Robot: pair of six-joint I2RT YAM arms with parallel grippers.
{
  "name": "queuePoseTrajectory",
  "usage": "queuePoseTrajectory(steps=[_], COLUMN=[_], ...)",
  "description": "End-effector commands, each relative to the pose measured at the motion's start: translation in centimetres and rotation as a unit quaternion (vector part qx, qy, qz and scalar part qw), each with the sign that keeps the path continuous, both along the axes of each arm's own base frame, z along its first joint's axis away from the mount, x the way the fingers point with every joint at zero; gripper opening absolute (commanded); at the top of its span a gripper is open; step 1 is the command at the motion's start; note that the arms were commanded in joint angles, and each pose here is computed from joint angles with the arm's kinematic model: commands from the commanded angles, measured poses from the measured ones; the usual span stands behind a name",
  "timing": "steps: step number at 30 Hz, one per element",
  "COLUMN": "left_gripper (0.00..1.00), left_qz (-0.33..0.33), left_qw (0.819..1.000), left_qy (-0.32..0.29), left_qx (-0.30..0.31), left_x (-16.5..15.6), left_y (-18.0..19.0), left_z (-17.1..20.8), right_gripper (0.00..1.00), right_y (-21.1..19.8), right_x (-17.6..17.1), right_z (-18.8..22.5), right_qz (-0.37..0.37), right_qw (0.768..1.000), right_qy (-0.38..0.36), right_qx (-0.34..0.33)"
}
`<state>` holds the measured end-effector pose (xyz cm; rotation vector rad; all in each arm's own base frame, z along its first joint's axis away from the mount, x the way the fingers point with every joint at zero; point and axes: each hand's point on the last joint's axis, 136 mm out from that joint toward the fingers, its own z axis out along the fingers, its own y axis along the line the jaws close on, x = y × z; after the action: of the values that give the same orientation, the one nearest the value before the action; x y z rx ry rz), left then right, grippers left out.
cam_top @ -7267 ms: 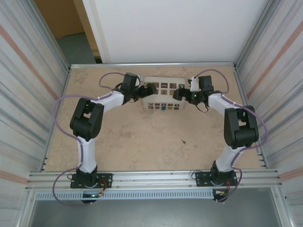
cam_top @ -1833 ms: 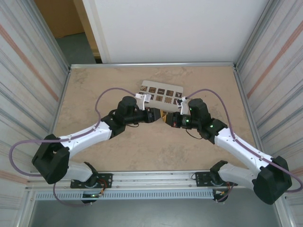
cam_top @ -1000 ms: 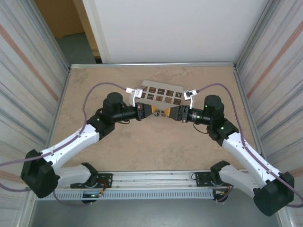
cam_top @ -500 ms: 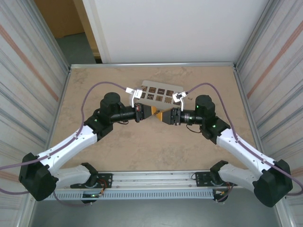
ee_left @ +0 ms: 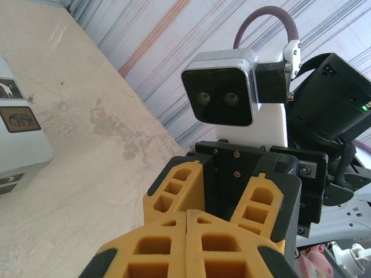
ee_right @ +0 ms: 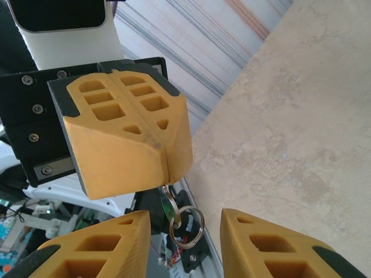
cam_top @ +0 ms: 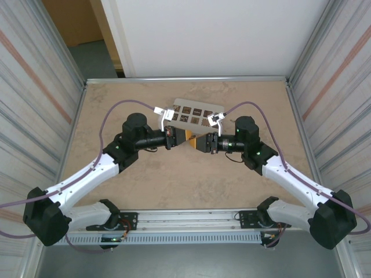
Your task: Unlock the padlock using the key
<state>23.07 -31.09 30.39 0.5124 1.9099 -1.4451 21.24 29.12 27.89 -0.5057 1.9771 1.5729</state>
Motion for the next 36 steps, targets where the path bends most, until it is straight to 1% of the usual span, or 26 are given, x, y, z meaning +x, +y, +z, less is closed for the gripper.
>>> queuePoseTrajectory(steps=[1, 4, 13, 16, 21, 25, 33, 36], left_gripper=[0.00, 0.00, 0.00, 0.00, 0.00, 0.00, 0.00, 0.00], left_qz=[-0.014, -0.016, -0.017, -0.013, -0.005, -0.002, 0.002, 0.004], left_qw=[1.000, 1.000, 1.000, 1.000, 1.000, 1.000, 1.000, 1.000], left_qy=[-0.018, -0.018, -0.017, -0.017, -0.017, -0.019, -0.019, -0.019], left_qx=[-0.018, -0.018, -0.016, -0.016, -0.015, -0.016, -0.015, -0.014], left_x=[-0.4, -0.4, -0.4, -0.3, -0.2, -0.1, 0.1, 0.2], left_y=[-0.2, -0.2, -0.3, -0.2, -0.1, 0.0, 0.0, 0.0], left_z=[1.5, 1.5, 1.2, 1.3, 1.3, 1.4, 1.3, 1.3], right_gripper=[0.34, 0.31, 0.14, 0.11, 0.11, 0.13, 0.15, 0.18], right_y=[0.3, 0.3, 0.5, 0.4, 0.3, 0.3, 0.2, 0.2], right_x=[0.2, 0.4, 0.4, 0.3, 0.2, 0.1, 0.2, 0.2], right_z=[2.4, 2.5, 2.4, 2.1, 1.9, 1.7, 1.5, 1.4], right_qz=[0.000, -0.003, 0.001, 0.001, -0.002, -0.001, -0.002, -0.004], right_qw=[0.999, 0.999, 0.999, 0.999, 1.000, 1.000, 1.000, 1.000], right_qy=[-0.034, -0.037, -0.033, -0.031, -0.028, -0.026, -0.022, -0.021], right_qx=[0.019, 0.020, 0.017, 0.014, 0.011, 0.010, 0.007, 0.006])
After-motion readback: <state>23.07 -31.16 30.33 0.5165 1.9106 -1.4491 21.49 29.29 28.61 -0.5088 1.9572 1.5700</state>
